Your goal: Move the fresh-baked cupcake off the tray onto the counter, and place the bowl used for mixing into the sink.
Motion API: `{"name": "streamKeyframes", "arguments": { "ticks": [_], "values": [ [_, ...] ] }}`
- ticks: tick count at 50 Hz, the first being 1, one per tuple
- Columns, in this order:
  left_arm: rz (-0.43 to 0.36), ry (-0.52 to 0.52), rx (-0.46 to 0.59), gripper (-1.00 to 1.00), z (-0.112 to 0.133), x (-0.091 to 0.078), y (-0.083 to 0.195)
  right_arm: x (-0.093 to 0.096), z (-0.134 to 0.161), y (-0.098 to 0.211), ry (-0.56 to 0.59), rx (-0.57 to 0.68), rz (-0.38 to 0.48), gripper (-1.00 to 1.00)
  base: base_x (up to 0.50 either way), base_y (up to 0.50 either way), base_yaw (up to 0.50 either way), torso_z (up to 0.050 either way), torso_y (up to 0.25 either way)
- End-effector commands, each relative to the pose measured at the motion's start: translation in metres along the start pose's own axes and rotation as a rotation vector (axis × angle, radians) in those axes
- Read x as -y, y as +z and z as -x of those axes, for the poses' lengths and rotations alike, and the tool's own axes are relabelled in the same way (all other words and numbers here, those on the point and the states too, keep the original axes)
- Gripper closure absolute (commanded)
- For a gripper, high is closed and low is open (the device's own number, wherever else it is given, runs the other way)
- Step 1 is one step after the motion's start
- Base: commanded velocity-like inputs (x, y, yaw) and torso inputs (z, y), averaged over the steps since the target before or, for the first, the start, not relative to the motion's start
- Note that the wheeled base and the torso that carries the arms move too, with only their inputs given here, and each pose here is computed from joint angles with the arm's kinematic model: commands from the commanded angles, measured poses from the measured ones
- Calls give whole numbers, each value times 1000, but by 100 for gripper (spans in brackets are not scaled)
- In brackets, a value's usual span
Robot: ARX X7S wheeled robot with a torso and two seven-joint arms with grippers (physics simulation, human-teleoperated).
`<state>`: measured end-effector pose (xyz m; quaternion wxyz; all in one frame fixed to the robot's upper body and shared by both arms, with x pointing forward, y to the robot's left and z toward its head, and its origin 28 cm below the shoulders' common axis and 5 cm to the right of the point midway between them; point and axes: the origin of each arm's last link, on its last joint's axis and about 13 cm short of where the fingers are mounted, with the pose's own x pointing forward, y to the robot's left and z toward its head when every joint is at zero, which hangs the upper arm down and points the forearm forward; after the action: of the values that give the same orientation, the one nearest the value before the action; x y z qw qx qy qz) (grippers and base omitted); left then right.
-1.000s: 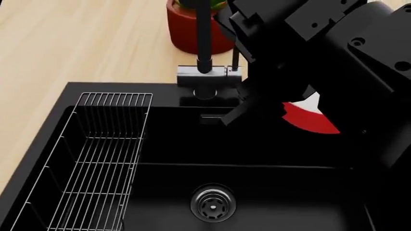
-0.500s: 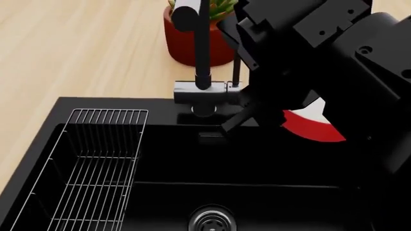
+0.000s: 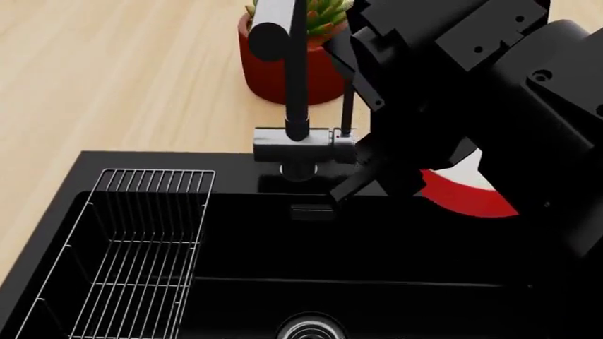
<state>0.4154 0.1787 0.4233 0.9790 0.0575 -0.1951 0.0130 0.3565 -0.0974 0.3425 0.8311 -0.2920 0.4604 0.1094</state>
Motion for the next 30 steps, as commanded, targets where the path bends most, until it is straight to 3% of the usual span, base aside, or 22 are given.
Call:
{"name": "streamKeyframes", "arguments": {
  "ticks": [1,30],
  "values": [
    [-3,4,30,-100,-1,-1,2,1,-9,-14,-26,-94,-7,100,0,0,0,0,0],
    [-22,4,32,-100,-1,0,2,-19,-39,-35,95,-217,4,100,0,0,0,0,1]
  ]
}}
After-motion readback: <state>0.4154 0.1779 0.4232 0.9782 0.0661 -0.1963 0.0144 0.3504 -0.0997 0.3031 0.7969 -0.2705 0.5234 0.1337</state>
